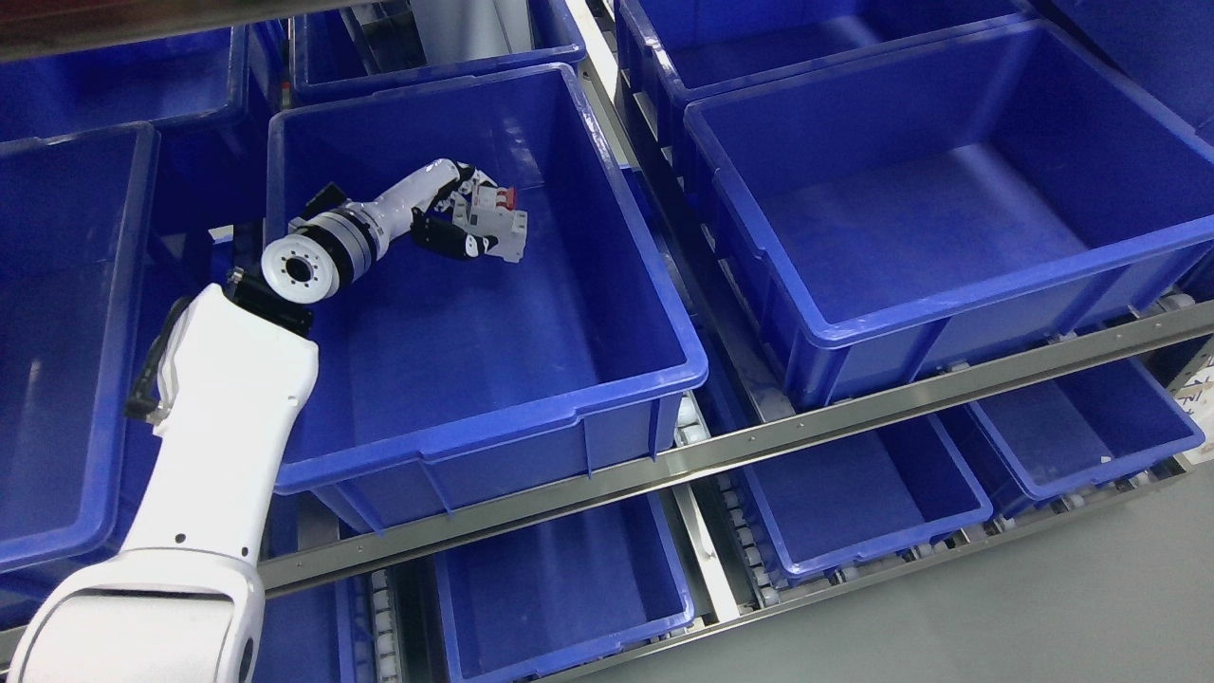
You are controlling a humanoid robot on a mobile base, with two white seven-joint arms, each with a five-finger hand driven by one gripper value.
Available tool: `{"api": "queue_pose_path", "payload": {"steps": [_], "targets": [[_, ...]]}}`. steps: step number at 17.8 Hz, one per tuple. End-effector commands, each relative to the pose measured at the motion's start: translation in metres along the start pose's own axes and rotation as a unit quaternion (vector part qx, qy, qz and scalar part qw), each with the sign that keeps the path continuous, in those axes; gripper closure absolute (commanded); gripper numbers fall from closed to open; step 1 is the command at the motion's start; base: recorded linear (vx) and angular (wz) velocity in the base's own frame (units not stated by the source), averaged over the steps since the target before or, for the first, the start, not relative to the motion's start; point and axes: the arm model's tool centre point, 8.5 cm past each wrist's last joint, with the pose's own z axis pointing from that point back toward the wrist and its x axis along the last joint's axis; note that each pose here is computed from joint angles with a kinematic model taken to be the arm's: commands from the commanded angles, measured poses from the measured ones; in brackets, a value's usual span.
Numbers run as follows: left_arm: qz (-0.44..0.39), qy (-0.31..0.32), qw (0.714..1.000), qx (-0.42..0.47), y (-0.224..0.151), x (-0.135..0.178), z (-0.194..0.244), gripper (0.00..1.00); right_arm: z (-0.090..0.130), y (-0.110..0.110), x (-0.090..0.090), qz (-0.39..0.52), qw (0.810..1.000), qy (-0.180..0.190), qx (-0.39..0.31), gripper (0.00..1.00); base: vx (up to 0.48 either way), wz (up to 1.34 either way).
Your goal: Place circuit breaker on shelf
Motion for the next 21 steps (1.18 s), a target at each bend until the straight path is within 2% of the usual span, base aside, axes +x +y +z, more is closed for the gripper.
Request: {"api": "queue_pose_path", "payload": {"steps": [1, 5, 7, 11, 14, 17, 20, 21], "targets": [[0.018, 0.051, 0.997, -0.052, -0.036, -0.028, -0.011, 0.44, 0.000, -0.011, 0.001, 0.001, 1.000, -0.001, -0.008, 0.00, 0.000, 0.00], [0.016, 0.052, 0.997, -0.047, -0.027, -0.027, -0.010, 0.39, 0.000, -0.011, 0.001, 0.001, 1.000, -0.001, -0.008, 0.00, 0.000, 0.00], [0.014, 0.049, 0.998, -0.041, -0.020, -0.024, -0.009, 0.33, 0.000, -0.011, 0.001, 0.001, 1.000, -0.001, -0.008, 0.00, 0.000, 0.00], [0.010, 0.025, 1.000, -0.002, 0.026, 0.004, -0.004, 0.17, 0.000, -0.011, 0.001, 0.001, 1.000, -0.001, -0.008, 0.00, 0.000, 0.00], [0.067, -0.011, 0.996, 0.052, 0.065, 0.015, 0.009, 0.08, 0.000, -0.011, 0.001, 0.001, 1.000, -0.001, -0.008, 0.00, 0.003, 0.02], [0.200, -0.094, 0.963, 0.153, 0.100, 0.031, 0.025, 0.07, 0.000, -0.011, 0.000, 0.001, 1.000, 0.000, -0.008, 0.00, 0.000, 0.00], [0.321, -0.159, 0.903, 0.238, 0.112, 0.035, 0.035, 0.05, 0.000, -0.011, 0.000, 0.001, 1.000, 0.000, -0.008, 0.00, -0.005, 0.00], [0.354, -0.173, 0.873, 0.289, 0.125, 0.030, 0.047, 0.01, 0.000, -0.011, 0.001, 0.001, 1.000, -0.001, -0.008, 0.00, -0.016, 0.02]]}}
